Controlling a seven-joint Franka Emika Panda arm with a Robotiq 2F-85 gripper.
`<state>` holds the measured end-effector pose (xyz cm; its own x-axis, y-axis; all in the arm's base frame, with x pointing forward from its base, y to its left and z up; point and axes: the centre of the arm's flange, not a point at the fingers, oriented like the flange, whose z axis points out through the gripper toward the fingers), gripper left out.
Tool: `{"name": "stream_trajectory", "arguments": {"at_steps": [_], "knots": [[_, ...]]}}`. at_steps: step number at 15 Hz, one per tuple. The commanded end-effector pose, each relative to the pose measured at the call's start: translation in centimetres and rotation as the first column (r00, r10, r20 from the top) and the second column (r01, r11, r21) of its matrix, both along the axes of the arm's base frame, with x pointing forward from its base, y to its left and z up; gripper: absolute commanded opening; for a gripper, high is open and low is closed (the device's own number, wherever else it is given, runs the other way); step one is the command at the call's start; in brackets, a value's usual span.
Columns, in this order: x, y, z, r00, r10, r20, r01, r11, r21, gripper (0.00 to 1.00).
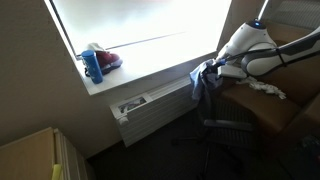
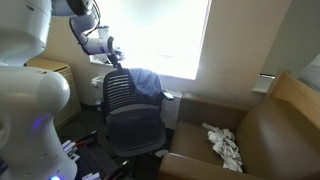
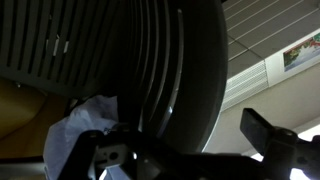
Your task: Tilt the chair to the left
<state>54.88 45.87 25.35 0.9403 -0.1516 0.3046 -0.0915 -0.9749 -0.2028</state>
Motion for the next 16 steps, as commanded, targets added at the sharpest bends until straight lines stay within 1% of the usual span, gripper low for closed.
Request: {"name": "stream_trajectory", "arguments": {"at_steps": [1,3,6,7,10,11,14,15,16], "knots": [[-0.2,0.0,-0.6,1.0,-0.001,-0.013,0.001,1.0,-0.001,1.0],[-0.3,0.1,-1.3,1.0,0.0,-0.019,0.0,1.0,-0.003,1.0],[-0.2,0.2,-0.9,1.0,0.0,-0.014,0.0,1.0,0.001,1.0],[-0.2,0.1,-1.5,0.999,-0.007,-0.032,0.007,1.0,0.002,1.0],[-0.8,0.0,-3.2,0.999,-0.007,-0.041,0.006,1.0,-0.028,1.0],[-0.4,0.2,-2.1,1.0,0.0,-0.029,0.0,1.0,-0.011,1.0],[-0.6,0.1,-3.3,0.999,0.0,-0.041,-0.001,1.0,-0.021,1.0],[-0.6,0.1,-3.3,0.999,0.0,-0.041,-0.001,1.0,-0.021,0.92],[-0.7,0.1,-3.3,0.999,-0.008,-0.038,0.007,1.0,-0.02,0.74]]}}
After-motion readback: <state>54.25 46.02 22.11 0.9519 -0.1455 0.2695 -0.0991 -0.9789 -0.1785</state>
